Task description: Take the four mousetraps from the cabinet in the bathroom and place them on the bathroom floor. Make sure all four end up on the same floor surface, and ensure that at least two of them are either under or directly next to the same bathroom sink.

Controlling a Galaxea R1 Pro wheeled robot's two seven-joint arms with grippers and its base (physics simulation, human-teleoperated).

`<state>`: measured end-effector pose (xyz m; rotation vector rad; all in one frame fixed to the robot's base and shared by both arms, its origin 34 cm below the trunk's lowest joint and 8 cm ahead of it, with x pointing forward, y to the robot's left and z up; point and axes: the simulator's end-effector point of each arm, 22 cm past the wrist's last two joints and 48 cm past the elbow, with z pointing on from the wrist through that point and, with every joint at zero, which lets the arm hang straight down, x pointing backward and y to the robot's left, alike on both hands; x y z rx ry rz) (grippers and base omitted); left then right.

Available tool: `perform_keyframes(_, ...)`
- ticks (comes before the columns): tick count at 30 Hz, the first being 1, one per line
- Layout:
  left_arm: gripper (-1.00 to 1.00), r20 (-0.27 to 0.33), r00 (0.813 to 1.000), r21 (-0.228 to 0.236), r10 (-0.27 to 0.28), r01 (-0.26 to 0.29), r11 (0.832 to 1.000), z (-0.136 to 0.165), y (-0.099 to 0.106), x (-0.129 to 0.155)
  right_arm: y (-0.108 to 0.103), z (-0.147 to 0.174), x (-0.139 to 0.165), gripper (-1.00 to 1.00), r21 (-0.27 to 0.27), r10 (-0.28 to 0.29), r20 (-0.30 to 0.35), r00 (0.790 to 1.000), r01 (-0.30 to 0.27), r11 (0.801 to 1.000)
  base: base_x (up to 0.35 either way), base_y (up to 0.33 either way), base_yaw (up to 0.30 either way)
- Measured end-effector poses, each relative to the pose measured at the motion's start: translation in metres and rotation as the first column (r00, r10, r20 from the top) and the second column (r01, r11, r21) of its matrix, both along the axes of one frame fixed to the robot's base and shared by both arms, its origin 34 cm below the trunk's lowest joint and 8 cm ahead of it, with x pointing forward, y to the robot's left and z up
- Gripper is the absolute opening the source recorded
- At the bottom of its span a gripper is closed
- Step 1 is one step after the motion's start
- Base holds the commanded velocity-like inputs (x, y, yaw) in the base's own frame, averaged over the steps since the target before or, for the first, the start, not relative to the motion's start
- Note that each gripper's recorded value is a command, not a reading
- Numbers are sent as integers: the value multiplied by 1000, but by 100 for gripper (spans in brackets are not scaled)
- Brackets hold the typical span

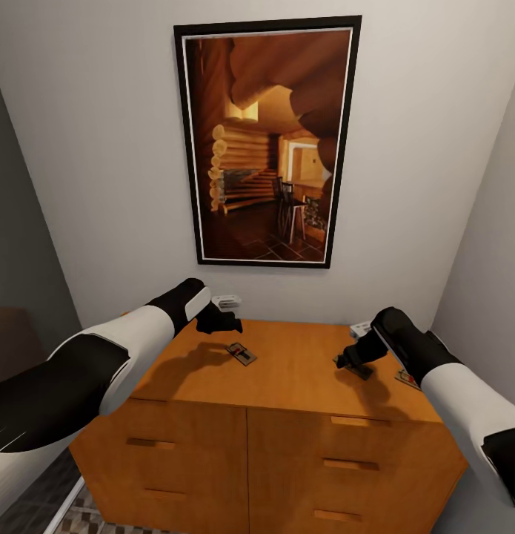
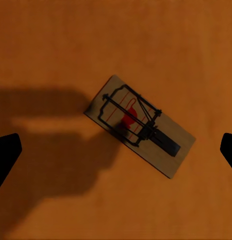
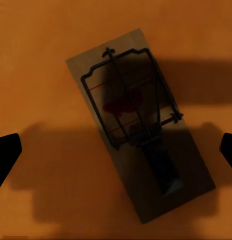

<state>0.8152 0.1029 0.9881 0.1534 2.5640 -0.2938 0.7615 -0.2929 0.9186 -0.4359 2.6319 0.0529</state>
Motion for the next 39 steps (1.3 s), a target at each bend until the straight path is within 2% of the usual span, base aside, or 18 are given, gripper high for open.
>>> perform_keyframes(25,100,0,1000,-1,1,-1,1000,0,0,0,-6,0,-2,100,-1,3,-7,1000,-3,1000,0,0,0)
perform_keyframes(39,100,0,1000,-1,-1,1,1000,0,-1,0,-31,6,-1,100,-4,-37,2,999,37,999,0,0,0)
